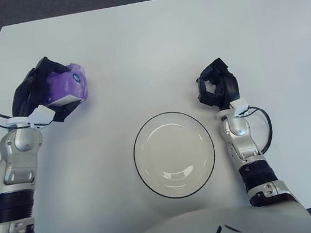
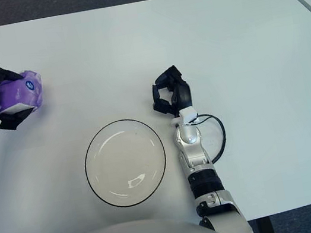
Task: Put the tissue paper into the plate.
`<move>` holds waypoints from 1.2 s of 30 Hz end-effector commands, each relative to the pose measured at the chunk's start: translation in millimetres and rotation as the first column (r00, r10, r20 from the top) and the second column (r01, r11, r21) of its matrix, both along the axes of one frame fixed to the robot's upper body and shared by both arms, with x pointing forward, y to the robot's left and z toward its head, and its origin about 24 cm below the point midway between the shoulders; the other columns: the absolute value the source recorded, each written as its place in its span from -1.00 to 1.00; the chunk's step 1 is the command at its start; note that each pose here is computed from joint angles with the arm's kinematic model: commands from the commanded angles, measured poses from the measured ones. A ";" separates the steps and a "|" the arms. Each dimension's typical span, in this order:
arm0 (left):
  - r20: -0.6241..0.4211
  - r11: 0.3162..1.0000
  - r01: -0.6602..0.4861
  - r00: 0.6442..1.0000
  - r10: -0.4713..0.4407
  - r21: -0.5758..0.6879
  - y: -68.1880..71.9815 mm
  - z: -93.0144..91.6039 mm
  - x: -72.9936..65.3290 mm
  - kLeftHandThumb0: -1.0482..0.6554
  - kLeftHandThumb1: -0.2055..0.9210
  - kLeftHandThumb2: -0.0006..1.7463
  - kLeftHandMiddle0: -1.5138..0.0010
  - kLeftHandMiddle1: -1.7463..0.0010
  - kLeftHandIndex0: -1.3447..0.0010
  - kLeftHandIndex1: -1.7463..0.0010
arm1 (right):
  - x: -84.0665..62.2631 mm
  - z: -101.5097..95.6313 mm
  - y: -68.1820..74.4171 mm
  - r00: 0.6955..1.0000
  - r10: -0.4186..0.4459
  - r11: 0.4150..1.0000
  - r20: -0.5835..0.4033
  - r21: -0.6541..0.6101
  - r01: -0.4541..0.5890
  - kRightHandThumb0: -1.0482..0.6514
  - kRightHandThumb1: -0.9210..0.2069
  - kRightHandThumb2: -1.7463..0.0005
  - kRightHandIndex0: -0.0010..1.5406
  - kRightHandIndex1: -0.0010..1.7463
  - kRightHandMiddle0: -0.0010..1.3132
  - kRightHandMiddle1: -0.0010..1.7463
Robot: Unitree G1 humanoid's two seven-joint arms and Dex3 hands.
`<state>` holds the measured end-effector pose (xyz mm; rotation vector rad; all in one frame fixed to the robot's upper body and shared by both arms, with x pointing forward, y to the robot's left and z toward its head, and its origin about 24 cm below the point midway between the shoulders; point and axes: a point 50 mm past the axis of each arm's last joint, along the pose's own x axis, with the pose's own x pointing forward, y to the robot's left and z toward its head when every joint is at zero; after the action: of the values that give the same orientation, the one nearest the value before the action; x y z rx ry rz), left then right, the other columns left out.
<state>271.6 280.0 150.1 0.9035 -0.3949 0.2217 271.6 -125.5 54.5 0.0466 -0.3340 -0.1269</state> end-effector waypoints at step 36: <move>0.466 0.894 0.405 0.839 -0.281 -0.191 -102.8 29.2 -38.7 -0.53 -0.68 1.00 -0.82 -1.00 -0.36 -1.00 | -15.4 -39.6 -7.8 0.986 -0.024 1.000 -0.164 -0.022 0.021 -0.26 -0.29 -0.23 0.00 0.69 -0.31 1.00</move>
<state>239.0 196.9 181.0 0.4959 -0.8702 0.2544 272.2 -125.7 53.5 0.0603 -0.3323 -0.1235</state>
